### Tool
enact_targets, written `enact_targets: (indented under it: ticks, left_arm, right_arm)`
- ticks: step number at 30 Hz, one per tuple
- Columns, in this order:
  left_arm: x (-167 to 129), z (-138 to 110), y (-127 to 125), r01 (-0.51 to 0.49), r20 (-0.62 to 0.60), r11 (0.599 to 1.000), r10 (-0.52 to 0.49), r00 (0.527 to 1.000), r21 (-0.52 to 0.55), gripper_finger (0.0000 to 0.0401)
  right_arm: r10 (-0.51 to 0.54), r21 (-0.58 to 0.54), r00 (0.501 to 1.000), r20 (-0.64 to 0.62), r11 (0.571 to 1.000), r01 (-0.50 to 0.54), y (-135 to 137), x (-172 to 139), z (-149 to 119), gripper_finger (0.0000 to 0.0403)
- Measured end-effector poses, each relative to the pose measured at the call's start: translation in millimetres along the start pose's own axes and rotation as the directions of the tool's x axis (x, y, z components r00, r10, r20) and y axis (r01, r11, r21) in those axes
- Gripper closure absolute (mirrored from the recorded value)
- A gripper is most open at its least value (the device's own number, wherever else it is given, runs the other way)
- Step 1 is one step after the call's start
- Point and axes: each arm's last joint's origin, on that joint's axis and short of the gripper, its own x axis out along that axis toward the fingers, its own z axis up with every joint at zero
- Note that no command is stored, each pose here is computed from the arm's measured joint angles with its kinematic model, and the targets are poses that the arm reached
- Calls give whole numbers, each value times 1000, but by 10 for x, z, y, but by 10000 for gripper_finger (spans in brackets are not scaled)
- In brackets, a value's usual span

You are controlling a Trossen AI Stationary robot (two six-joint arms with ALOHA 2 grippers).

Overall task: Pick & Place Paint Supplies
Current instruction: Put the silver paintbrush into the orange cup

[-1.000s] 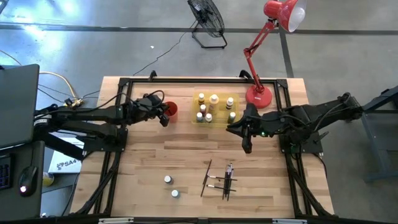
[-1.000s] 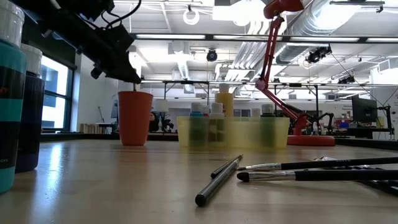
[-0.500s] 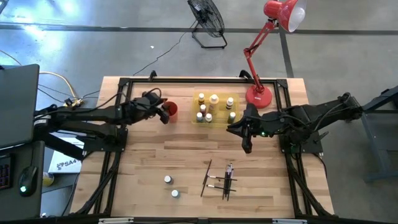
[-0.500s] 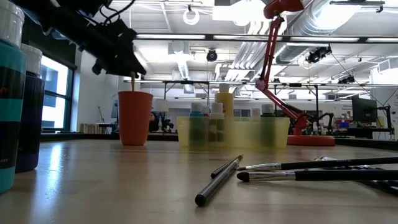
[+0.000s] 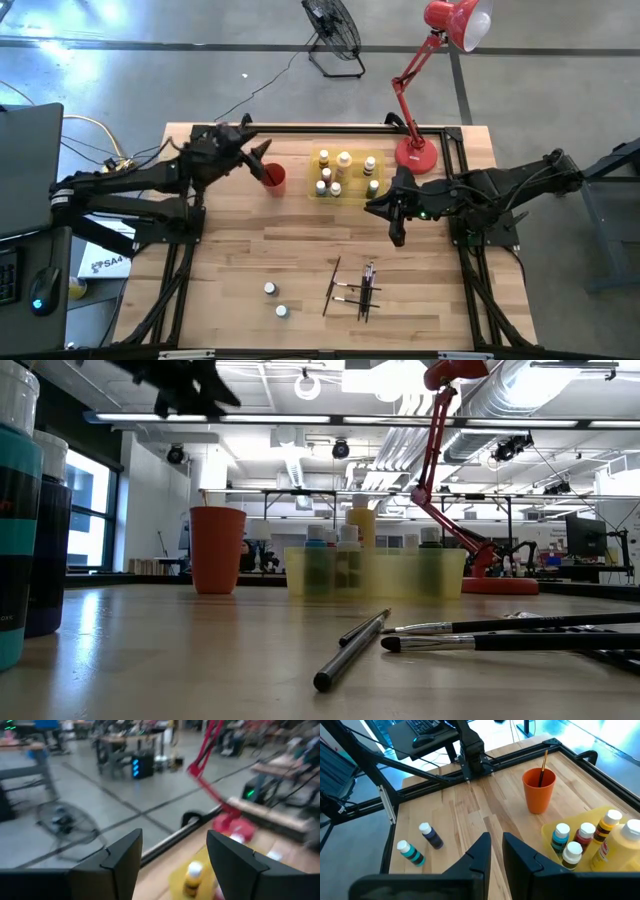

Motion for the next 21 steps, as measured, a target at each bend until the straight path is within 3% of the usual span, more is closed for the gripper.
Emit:
enact_targets:
  ticks: [6, 11, 16, 21]
  left_arm:
    - [-142, 346, 0, 172, 62, 984, -170, 984, -33, 182]
    - [-291, 498, 22, 336, 66, 941, -334, 940, -31, 198]
    - [-433, 559, 30, 536, 91, 842, -530, 843, -64, 251]
    - [-530, 580, 15, 707, 91, 693, -702, 706, -144, 295]
  right_arm:
    - [1, 0, 1000, 0, 1000, -1, 0, 0, 0, 364]
    - [4, 0, 1000, -2, 1000, -4, 1, 0, 0, 364]
    - [4, -1, 1000, -2, 1000, -4, 1, 0, -1, 364]
    - [4, -3, 1000, -2, 1000, -4, 1, 0, -1, 364]
